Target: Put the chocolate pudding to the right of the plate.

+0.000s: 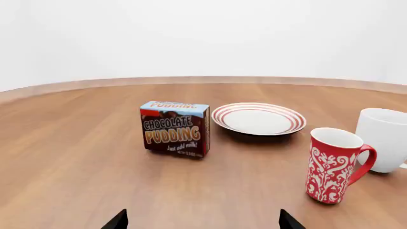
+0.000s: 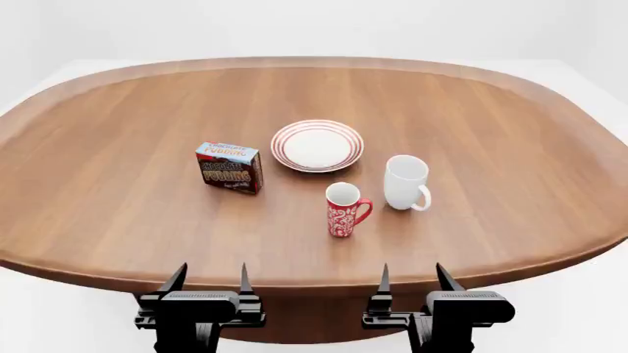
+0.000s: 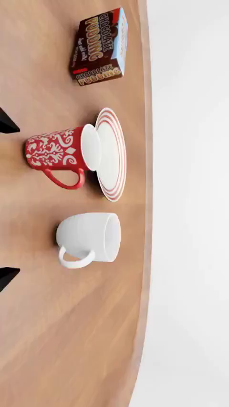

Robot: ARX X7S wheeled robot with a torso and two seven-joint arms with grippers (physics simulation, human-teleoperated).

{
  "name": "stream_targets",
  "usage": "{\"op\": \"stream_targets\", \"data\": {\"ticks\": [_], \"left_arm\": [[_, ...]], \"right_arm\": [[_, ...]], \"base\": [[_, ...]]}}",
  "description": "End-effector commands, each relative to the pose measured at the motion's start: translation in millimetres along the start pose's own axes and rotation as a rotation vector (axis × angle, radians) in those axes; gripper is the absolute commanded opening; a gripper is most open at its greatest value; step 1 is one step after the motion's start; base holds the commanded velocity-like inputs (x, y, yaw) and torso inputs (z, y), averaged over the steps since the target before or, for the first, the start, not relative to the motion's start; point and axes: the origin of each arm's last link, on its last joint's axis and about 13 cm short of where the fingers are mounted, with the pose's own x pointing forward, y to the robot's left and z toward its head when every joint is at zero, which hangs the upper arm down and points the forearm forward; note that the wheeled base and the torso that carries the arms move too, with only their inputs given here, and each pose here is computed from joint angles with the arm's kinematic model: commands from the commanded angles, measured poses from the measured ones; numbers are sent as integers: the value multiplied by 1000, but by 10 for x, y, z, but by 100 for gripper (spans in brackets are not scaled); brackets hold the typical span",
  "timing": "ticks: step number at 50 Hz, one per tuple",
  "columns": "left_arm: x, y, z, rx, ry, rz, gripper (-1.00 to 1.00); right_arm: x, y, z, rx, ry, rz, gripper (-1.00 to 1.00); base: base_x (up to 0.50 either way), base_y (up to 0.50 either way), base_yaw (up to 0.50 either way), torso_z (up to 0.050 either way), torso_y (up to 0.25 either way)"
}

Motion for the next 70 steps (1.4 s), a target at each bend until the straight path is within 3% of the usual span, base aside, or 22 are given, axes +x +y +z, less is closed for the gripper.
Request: {"op": "stream_targets", "data": {"ticks": [1, 5, 6, 25, 29, 31, 33, 34, 35, 37, 38, 42, 70], "left_arm": [[-1, -3, 1, 8, -2, 0, 100], [-9, -1, -17, 19, 4, 1, 100], [-13, 0, -13, 19, 3, 1, 100], [15, 34, 72, 26, 2, 10, 100], [116, 69, 599, 59, -15, -8, 100], [209, 119, 1173, 30, -80, -37, 100], [232, 141, 1400, 49, -58, -44, 100], [280, 148, 1632, 49, -67, -75, 100], [297, 150, 1745, 71, -83, -80, 100], [330, 162, 1895, 95, -94, -69, 100], [334, 167, 1916, 102, -100, -61, 100], [295, 179, 1954, 105, -119, -54, 100], [324, 276, 1970, 111, -138, -2, 100]], "right_arm": [[13, 6, -17, -9, 19, -4, 100], [15, 10, -29, 16, 40, -9, 100], [12, 16, -42, -37, 33, -16, 100], [8, 19, 62, -27, 15, 7, 100], [132, 16, 499, -71, 27, 35, 100], [245, -24, 1040, -38, -17, 57, 100], [302, -42, 1339, -33, -53, 56, 100], [377, -54, 1722, -33, -126, 61, 100], [378, -57, 1786, -33, -56, 71, 100], [401, -63, 1971, -27, -99, 101, 100], [393, -68, 1992, -17, -105, 144, 100], [411, -86, 1982, -51, -96, 108, 100], [375, -62, 1985, -80, -73, 163, 100]], "base": [[0, 0, 0, 0, 0], [0, 0, 0, 0, 0], [0, 0, 0, 0, 0], [0, 368, 0, 0, 0], [0, 0, 0, 0, 0], [0, 0, 0, 0, 0], [0, 0, 0, 0, 0], [0, 0, 0, 0, 0], [0, 0, 0, 0, 0], [0, 0, 0, 0, 0], [0, 0, 0, 0, 0], [485, 0, 0, 0, 0], [500, 0, 0, 0, 0]]}}
